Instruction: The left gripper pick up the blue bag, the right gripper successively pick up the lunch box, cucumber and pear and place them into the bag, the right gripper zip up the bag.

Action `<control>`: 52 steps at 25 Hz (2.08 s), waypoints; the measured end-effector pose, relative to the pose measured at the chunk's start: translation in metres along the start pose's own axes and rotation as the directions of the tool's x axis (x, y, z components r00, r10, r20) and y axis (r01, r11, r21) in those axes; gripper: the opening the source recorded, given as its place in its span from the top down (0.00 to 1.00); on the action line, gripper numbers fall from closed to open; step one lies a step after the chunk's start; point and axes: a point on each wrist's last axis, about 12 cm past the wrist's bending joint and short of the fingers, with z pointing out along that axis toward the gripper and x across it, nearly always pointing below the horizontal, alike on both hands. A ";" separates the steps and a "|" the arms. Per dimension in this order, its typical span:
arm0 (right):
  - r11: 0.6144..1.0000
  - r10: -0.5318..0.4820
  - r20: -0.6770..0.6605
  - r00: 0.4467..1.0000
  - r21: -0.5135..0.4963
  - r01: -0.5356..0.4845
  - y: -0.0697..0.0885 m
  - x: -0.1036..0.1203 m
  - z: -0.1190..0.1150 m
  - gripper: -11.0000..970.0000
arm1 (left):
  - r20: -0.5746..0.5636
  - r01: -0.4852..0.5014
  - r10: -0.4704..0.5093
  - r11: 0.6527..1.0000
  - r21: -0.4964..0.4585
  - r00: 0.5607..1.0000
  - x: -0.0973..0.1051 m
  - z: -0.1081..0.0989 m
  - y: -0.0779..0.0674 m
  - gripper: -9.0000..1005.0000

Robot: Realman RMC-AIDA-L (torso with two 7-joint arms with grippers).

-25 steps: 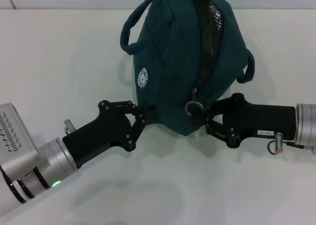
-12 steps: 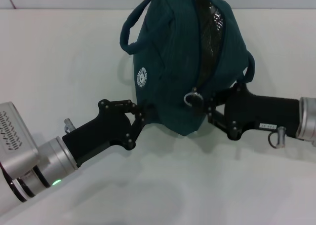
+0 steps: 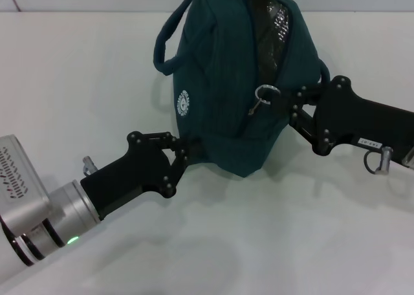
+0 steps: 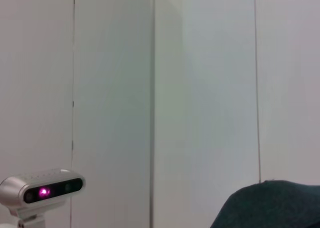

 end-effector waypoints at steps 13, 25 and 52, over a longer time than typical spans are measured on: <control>0.992 -0.090 0.090 0.992 0.101 0.081 -0.005 -0.007 -0.004 0.97 | -0.013 -0.003 0.003 1.000 0.021 1.000 0.002 -0.001 -0.003 0.94; 0.963 -0.189 0.172 0.967 0.227 0.147 -0.015 -0.017 -0.002 0.97 | -0.046 -0.024 0.026 0.998 0.053 0.999 0.006 -0.011 -0.007 0.94; 0.951 -0.268 0.144 0.953 0.199 0.237 -0.008 -0.014 0.017 0.97 | 0.181 0.120 -0.127 0.992 0.050 0.975 -0.021 0.003 -0.005 0.46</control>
